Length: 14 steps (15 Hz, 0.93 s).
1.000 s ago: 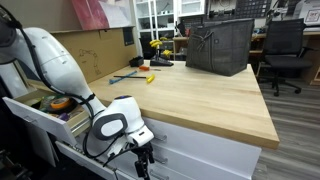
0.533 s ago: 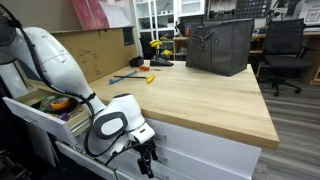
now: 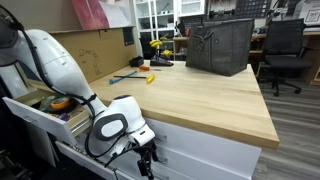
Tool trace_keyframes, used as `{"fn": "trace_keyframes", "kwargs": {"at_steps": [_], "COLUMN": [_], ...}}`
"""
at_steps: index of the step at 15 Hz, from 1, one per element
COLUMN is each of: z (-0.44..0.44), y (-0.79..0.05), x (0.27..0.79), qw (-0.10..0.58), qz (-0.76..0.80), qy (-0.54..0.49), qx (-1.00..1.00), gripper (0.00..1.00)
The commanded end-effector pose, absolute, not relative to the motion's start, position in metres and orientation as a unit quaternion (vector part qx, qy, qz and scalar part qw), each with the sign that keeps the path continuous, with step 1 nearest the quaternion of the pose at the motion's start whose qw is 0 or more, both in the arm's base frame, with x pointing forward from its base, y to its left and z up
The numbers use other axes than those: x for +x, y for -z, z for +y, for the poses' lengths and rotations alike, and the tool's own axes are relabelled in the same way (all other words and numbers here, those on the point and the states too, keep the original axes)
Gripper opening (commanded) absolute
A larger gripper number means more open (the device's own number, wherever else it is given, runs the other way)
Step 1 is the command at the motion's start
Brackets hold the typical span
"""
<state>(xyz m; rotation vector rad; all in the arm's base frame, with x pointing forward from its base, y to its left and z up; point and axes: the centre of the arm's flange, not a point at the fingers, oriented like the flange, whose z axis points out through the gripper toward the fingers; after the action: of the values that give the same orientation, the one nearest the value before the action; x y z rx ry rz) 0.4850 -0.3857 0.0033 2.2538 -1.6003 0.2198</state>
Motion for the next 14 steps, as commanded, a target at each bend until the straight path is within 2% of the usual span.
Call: {"fn": "trace_keyframes", "kwargs": {"at_steps": [1,14], "z": [-0.3886,-0.3819], "y": [-0.0011,0.0031], "x": [0.4912,0.4949], "qw": [0.188,0.193], "qz": [-0.585,-0.601], "qy": [-0.094,-0.147], "qx": [0.783,0.762], "gripper": [1.0,1.0]}}
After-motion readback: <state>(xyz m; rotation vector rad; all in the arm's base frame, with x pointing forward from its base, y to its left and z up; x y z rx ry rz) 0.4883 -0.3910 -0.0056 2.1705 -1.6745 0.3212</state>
